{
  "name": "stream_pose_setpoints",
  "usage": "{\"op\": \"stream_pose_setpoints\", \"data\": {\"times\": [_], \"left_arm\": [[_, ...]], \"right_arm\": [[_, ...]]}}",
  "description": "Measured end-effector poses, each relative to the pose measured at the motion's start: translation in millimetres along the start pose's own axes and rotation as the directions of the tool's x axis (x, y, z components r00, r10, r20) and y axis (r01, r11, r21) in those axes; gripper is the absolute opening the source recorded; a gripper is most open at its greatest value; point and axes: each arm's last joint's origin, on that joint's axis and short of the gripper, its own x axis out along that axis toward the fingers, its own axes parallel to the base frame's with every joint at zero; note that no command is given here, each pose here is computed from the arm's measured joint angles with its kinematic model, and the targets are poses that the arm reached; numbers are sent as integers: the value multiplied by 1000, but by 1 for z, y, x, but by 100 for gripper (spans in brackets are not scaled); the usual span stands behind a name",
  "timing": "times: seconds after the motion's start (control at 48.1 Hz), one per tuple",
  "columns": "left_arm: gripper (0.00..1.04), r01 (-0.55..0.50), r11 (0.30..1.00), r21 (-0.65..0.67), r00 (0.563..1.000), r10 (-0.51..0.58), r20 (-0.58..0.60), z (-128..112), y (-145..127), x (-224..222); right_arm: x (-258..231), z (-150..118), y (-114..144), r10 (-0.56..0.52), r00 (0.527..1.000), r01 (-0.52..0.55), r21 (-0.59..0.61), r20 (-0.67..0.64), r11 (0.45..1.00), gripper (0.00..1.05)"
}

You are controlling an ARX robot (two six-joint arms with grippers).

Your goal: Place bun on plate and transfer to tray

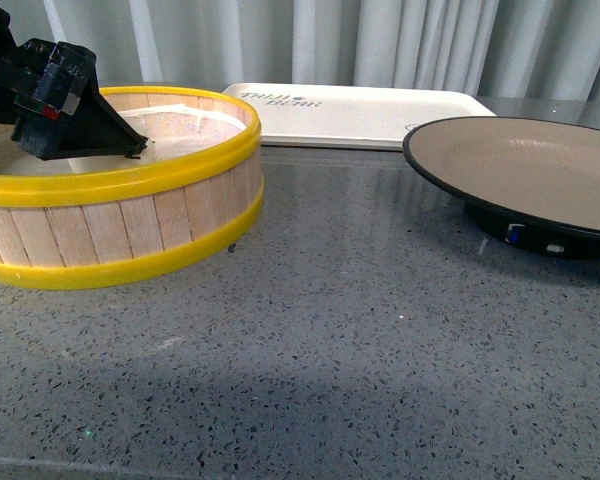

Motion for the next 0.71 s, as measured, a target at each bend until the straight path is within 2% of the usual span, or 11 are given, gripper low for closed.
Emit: {"op": "stream_pose_setpoints", "data": {"times": [0.187,0.312,0.437,0.582,0.707], "left_arm": [[36,17,1000,6,1000,-17,19,1,-4,2],[23,29,1000,9,997,-29,77,3,-7,3],[4,47,999,25,990,-50,129,11,-15,-3],[4,71,996,45,975,-79,210,28,-28,-16],[4,129,989,67,942,-144,303,49,-46,-24]], "right_arm": [[0,0,0,0,1000,0,0,0,1000,96],[0,0,0,0,1000,0,0,0,1000,96],[0,0,0,0,1000,0,0,0,1000,96],[0,0,0,0,1000,0,0,0,1000,96],[0,0,0,0,1000,0,0,0,1000,96]]}}
